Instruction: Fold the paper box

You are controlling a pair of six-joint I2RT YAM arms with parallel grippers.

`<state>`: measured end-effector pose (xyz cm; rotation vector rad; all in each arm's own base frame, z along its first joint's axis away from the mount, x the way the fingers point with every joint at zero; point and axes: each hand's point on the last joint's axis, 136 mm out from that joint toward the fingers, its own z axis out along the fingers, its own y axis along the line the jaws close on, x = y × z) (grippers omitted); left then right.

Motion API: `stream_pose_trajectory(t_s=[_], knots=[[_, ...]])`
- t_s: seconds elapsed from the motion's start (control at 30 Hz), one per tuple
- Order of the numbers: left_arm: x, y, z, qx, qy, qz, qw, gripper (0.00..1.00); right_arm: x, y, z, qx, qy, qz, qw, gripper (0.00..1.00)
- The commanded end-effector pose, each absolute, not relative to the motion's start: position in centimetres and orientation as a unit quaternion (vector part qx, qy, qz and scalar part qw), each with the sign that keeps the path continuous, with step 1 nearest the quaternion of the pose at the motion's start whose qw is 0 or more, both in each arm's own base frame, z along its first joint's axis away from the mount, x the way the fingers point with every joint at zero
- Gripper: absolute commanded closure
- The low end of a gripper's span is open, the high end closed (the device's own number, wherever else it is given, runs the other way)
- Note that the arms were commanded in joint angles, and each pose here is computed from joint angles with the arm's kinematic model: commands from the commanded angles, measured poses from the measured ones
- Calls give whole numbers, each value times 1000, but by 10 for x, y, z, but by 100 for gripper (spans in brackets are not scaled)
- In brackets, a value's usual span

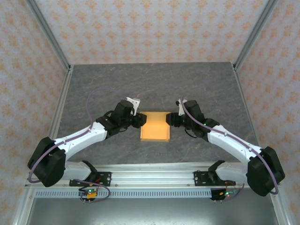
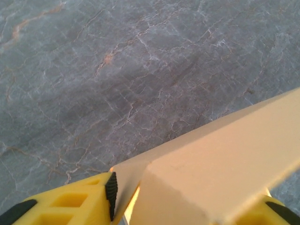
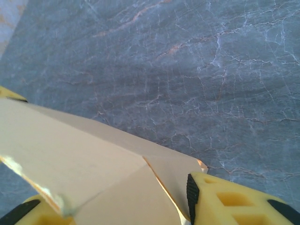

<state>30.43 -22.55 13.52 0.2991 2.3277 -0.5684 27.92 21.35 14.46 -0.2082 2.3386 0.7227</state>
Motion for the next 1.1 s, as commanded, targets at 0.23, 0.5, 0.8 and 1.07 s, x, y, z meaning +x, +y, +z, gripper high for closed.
stream_pose_trajectory(t_s=[0.23, 0.5, 0.8, 1.07], knots=[[309, -228, 133, 68, 910, -231, 338, 78, 277, 230, 149, -27, 886, 313, 342, 62], [310, -230, 124, 21, 909, -254, 329, 78, 275, 228, 139, 32, 883, 299, 360, 65], [296, -213, 101, -31, 903, -265, 338, 79, 260, 232, 122, 57, 877, 304, 367, 66], [283, -196, 101, -59, 892, -263, 363, 79, 253, 243, 123, 76, 875, 316, 359, 65]])
